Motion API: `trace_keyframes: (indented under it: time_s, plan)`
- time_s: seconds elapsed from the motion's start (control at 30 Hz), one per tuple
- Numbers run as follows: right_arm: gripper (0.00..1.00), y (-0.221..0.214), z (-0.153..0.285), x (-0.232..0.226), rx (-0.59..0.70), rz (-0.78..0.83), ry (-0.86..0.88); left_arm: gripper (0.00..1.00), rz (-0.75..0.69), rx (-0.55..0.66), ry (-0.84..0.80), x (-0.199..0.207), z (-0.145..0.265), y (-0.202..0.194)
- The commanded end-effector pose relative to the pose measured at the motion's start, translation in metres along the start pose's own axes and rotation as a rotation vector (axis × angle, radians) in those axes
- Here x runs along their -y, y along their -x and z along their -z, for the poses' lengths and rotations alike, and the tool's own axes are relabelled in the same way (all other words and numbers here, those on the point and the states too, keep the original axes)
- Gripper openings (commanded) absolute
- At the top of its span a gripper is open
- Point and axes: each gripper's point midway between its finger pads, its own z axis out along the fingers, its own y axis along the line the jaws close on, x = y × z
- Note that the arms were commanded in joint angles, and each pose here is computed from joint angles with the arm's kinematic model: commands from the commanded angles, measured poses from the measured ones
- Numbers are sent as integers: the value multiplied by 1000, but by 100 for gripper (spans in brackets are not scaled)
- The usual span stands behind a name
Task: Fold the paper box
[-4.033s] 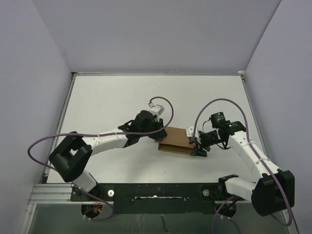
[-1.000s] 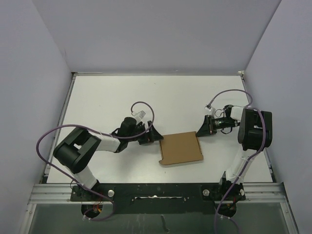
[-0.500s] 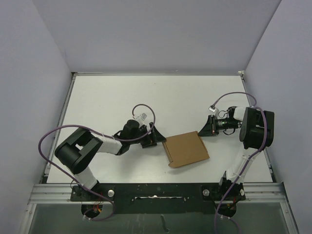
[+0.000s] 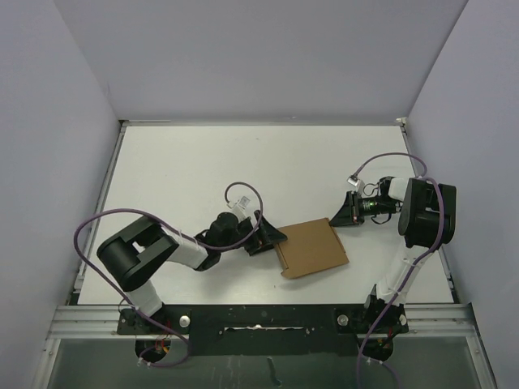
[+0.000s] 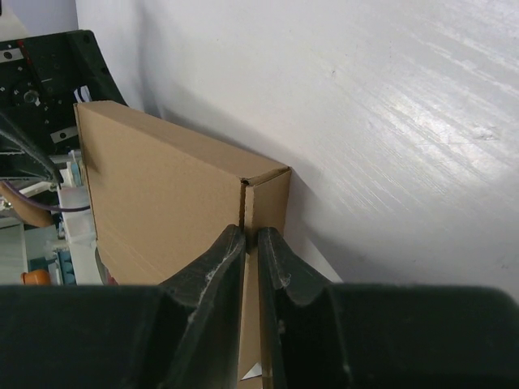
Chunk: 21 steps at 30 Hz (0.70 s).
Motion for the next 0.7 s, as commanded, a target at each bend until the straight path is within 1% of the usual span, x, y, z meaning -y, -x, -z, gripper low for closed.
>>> trace_keyframes:
  time_s: [0.0, 0.13, 0.2, 0.4, 0.47, 0.53, 0.67]
  plan:
    - [11, 7, 2, 12, 4, 49, -47, 77, 109, 131, -103, 19, -7, 13]
    - [11, 8, 2, 12, 5, 52, -46, 68, 165, 167, -110, 19, -10, 12]
    - [12, 8, 2, 11, 5, 55, -44, 58, 174, 174, -109, 19, -13, 10]
    - [14, 10, 5, 8, 11, 80, -44, 44, 204, 194, -117, 18, -14, 11]
    - [16, 12, 7, 6, 16, 99, -46, 37, 216, 202, -119, 15, -13, 12]
    - [21, 16, 10, 1, 26, 126, -49, 32, 226, 210, -125, 14, -12, 12]
    - [30, 25, 19, -9, 54, 193, -68, 28, 241, 215, -139, 15, -11, 14]
